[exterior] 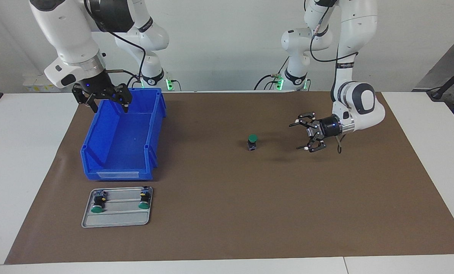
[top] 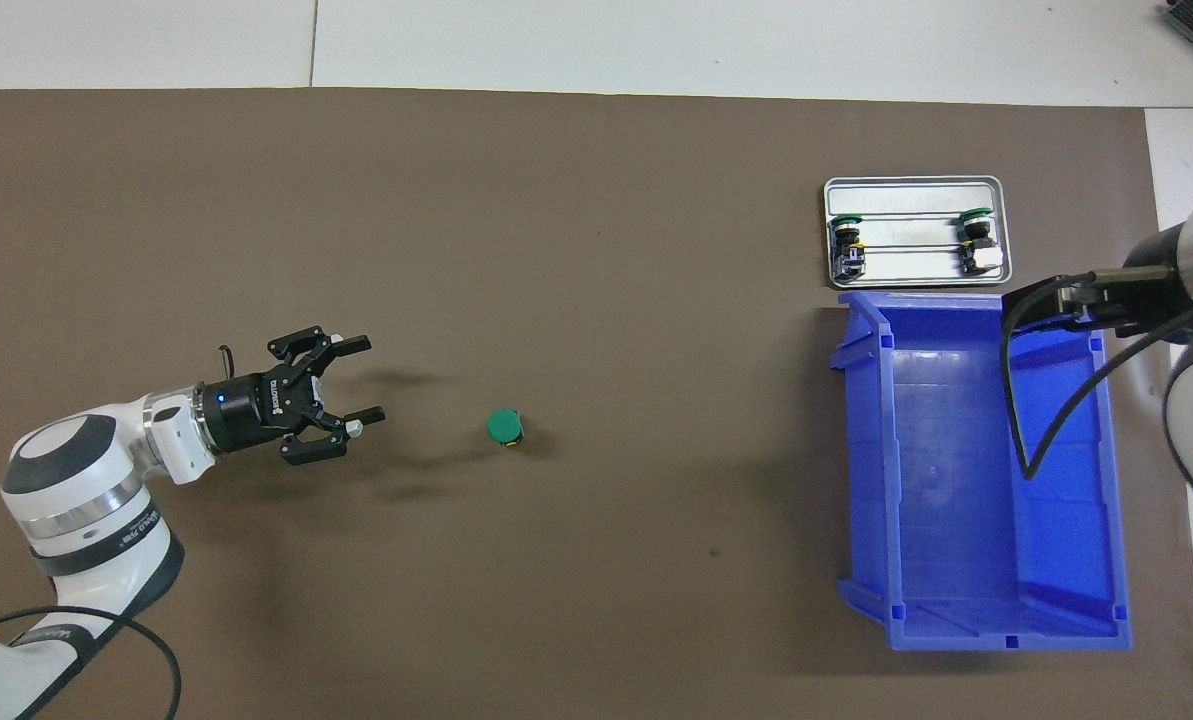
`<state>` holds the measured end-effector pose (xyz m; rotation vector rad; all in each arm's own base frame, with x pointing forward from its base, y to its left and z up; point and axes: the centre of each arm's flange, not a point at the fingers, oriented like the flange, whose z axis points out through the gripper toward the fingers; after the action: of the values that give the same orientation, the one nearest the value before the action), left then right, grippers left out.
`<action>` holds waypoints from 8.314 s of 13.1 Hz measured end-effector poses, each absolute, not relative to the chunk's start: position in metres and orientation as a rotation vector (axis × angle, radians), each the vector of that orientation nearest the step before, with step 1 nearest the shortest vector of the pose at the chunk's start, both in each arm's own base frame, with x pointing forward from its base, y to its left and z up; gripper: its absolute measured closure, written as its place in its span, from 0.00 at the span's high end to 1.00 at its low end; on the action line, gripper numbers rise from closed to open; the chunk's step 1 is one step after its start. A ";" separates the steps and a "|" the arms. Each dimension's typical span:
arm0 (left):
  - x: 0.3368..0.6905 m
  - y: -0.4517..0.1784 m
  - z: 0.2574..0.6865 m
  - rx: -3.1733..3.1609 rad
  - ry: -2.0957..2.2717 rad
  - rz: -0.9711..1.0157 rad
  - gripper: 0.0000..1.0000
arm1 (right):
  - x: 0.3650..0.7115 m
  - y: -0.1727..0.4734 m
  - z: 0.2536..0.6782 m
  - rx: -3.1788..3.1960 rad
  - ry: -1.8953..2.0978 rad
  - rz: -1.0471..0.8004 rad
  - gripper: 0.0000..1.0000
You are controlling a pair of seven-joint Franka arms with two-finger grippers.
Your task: Place and press button with both arms
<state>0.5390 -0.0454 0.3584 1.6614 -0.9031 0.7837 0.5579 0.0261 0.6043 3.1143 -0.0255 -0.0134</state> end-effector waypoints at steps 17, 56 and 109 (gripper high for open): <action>0.514 -0.271 0.499 2.750 -0.571 0.027 0.87 | 0.558 0.026 0.604 3.114 -0.025 -0.013 1.00; 0.459 -0.322 0.369 2.999 -0.068 0.076 0.01 | 0.558 0.025 0.604 3.114 -0.028 -0.015 1.00; 0.570 -0.027 0.604 3.120 -0.201 0.023 0.99 | 0.493 0.488 0.318 3.192 -0.177 0.185 0.55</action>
<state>0.5700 -0.0273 0.6037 3.1195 -0.2007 0.0230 0.4929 0.4883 0.3181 3.1925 -0.1774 0.1846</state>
